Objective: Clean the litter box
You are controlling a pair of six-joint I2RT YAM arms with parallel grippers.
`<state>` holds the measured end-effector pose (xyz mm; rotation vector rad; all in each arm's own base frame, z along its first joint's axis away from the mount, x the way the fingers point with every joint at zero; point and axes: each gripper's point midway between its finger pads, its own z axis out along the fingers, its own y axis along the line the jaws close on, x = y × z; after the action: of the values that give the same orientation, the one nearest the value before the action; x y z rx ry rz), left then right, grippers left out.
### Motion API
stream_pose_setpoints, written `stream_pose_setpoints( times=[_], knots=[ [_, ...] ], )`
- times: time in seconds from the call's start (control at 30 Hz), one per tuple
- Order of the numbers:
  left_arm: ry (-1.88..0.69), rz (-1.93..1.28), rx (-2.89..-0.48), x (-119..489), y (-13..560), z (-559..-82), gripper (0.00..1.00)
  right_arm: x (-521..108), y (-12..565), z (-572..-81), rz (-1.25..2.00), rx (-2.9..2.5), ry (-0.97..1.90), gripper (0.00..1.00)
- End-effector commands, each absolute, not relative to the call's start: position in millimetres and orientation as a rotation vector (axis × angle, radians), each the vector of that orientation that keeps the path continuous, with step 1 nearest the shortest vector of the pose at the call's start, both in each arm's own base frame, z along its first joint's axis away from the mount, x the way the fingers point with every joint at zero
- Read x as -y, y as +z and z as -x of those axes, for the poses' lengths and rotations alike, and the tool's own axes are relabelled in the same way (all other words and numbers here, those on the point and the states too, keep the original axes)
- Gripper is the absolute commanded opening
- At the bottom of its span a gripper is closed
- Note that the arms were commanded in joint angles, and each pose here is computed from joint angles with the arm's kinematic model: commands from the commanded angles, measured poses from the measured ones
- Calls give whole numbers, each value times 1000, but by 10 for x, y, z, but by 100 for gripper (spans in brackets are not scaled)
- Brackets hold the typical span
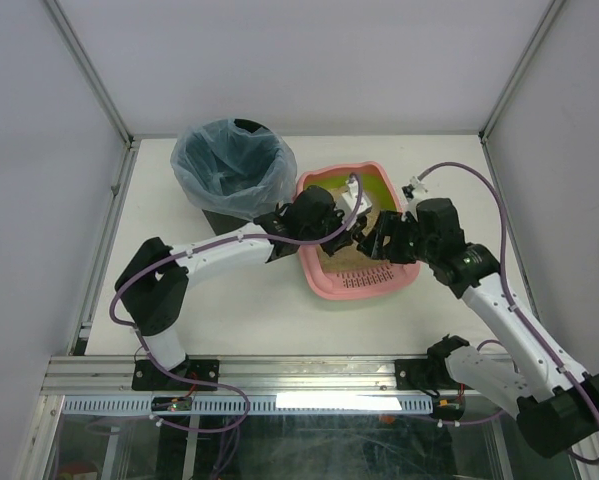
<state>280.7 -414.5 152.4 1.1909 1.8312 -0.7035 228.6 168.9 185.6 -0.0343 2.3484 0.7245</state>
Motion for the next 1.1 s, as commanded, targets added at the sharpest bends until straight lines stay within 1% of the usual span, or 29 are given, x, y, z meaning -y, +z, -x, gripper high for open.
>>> stream_pose_setpoints(
  times=[0.0, 0.13, 0.23, 0.37, 0.5, 0.6, 0.73, 1.07],
  knots=[
    [-697, -995, -1794, 4282, 1869, -2993, 0, -1519, 2179, -2439, -85, -2174, 657, 72],
    [-675, -875, -1821, 4284, 1892, -3031, 0, -1479, 2320, -2482, -206, -2083, 696, 72],
    [-698, -800, -1833, 4282, 1934, -3034, 0, -1491, 2352, -2507, -320, -2035, 760, 69],
    [-742, -737, -1832, 4290, 1995, -3005, 0, -1549, 2316, -2535, -457, -1994, 863, 68],
    [-791, -716, -1831, 4320, 2011, -2954, 0, -1525, 2262, -2603, -585, -1948, 899, 66],
    [-807, -713, -1845, 4354, 1976, -2927, 0, -1476, 2285, -2669, -620, -1886, 897, 64],
    [-812, -705, -1861, 4374, 1955, -2921, 0, -1427, 2338, -2741, -642, -1826, 887, 58],
    [-812, -612, -1920, 4383, 1939, -2957, 0, -1426, 2266, -2881, -665, -1802, 864, 48]
  ],
)
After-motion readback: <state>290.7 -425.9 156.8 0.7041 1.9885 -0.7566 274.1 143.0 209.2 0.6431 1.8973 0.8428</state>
